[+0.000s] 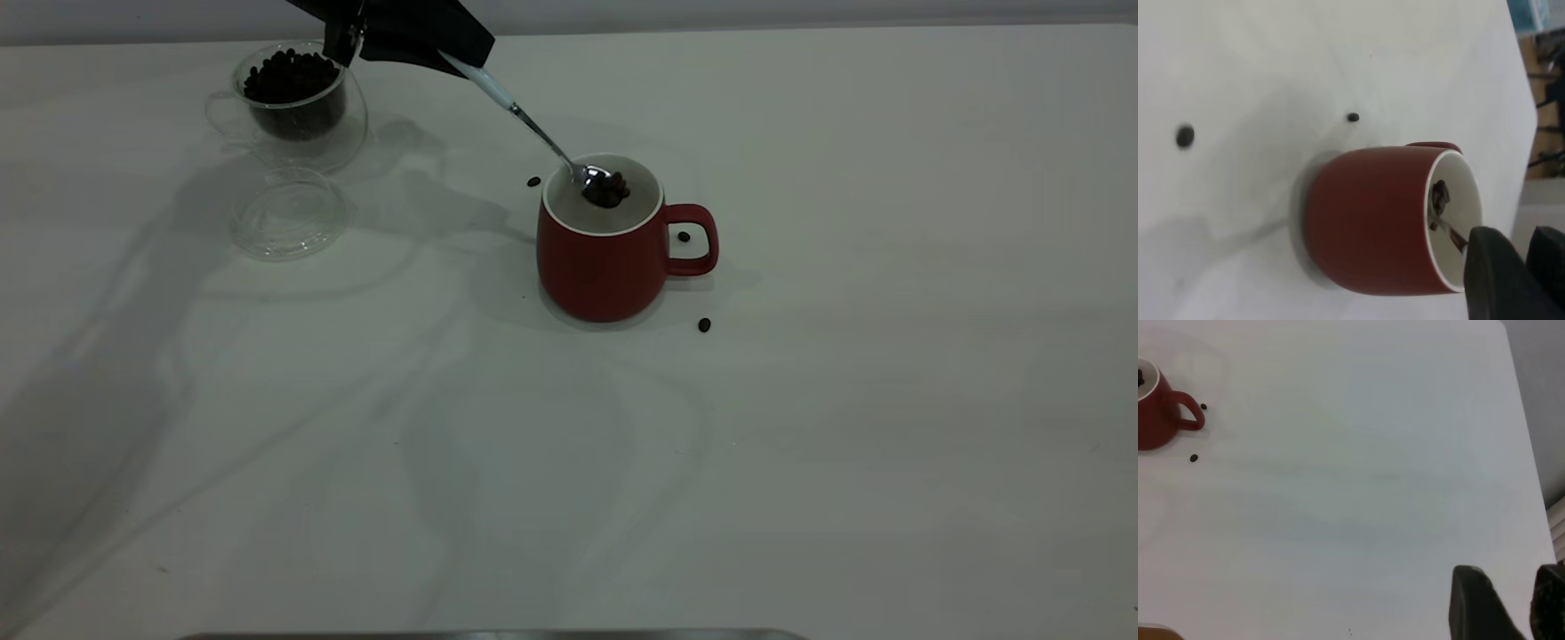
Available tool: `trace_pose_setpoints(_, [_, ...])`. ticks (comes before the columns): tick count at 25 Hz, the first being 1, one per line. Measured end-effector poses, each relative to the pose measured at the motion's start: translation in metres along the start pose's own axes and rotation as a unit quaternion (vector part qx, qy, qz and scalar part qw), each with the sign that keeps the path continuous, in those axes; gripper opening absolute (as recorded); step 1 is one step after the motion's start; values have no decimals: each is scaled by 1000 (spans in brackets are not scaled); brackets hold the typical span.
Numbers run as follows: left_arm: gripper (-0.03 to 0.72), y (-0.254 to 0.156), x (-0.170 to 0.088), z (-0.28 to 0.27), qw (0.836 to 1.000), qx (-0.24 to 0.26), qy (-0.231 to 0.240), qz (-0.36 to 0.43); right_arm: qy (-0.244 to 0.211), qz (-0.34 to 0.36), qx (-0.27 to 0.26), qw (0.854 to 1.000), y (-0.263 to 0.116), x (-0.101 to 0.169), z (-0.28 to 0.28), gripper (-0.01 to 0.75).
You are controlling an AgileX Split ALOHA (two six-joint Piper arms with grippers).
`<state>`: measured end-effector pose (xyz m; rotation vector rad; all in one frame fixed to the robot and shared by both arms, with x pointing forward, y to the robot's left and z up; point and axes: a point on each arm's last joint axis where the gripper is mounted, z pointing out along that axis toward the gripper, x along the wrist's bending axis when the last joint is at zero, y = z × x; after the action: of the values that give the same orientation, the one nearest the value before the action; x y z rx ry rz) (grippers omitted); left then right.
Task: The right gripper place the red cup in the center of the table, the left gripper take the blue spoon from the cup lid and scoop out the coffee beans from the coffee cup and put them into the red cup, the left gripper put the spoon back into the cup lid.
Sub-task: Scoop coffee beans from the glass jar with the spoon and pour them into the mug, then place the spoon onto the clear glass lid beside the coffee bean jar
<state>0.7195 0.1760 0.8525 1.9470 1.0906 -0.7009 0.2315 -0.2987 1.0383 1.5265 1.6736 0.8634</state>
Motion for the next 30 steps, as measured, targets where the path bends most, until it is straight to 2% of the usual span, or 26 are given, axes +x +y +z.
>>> trace_pose_setpoints(7, [122,2,-9,13,989,10,-8,147,0,0,0,1000,0,0,0,239])
trace_pose_setpoints(11, [122,3,-16,22,984,13,-16,178,0,0,0,1000,0,0,0,239])
trace_pose_setpoints(19, [122,11,-26,16,990,1,-16,139,0,0,0,1000,0,0,0,239])
trace_pose_setpoints(24, [122,21,-51,-7,992,19,26,118,0,0,0,1000,0,0,0,239])
trace_pose_setpoints(30, [122,31,-78,-32,995,15,63,82,0,0,0,1000,0,0,0,239])
